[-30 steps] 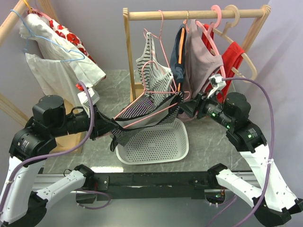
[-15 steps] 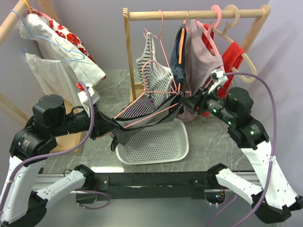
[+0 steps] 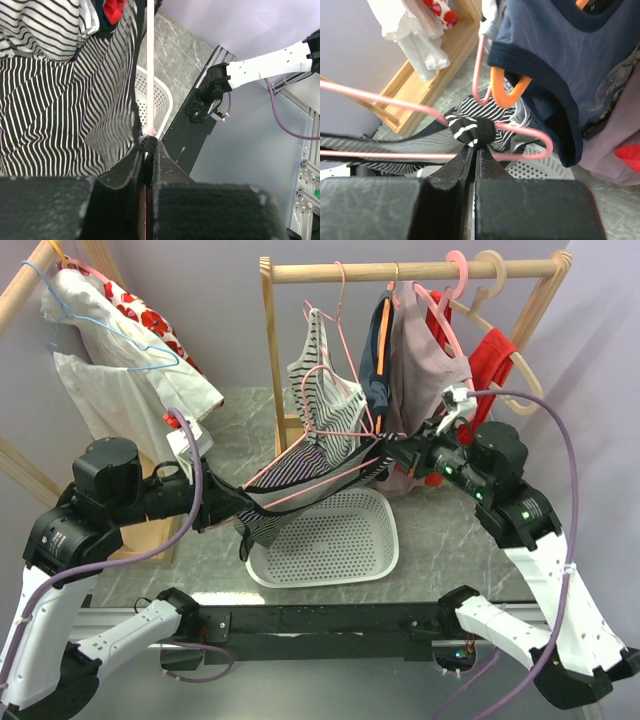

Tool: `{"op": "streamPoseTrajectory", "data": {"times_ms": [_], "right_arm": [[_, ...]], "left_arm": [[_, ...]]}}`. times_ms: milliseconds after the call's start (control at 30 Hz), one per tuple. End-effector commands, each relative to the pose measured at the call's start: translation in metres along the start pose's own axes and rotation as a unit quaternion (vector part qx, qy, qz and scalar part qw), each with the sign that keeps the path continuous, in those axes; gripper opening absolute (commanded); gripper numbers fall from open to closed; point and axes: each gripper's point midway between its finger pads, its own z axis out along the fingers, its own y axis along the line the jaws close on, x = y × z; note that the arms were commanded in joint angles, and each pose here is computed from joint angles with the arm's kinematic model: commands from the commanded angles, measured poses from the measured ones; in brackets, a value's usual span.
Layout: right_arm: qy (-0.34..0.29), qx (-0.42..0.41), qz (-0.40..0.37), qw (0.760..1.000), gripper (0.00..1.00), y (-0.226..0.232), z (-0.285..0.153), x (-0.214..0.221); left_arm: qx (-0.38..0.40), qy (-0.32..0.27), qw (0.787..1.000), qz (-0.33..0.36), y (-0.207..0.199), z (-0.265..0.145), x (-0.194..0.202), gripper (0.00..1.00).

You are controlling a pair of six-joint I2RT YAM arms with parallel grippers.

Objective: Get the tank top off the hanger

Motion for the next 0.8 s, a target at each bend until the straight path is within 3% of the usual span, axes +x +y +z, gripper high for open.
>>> {"op": "streamPoseTrajectory", "data": {"times_ms": [0,200,433,667,767], "right_arm": [[-0.062,0.013,-0.017,0.998,0.0,0.006,-0.029,-0.028],[-0.052,0.15,-0.016,0.987,0.0,-0.044,-0.039,-0.023],[-0.01,0.219,0.008,0.976,0.0,-0.082,-0.025,0.002],[0.009,0.167,0.052,0.985,0.0,-0.075,-0.009,0.025],[0.039,0.103,0.053,0.992,0.0,-0.056,0.0,0.038]], "left_arm": [[-0.028,0.015,0.999,0.0,0.016,0.008,0.006,0.01],[-0.015,0.009,1.0,0.014,0.009,0.002,0.005,0.01],[0.008,-0.024,0.999,0.041,-0.012,-0.016,-0.009,0.01],[0.02,-0.038,0.998,0.053,-0.027,-0.031,-0.013,0.01],[0.022,-0.044,0.997,0.056,-0.028,-0.032,-0.014,0.01]]}}
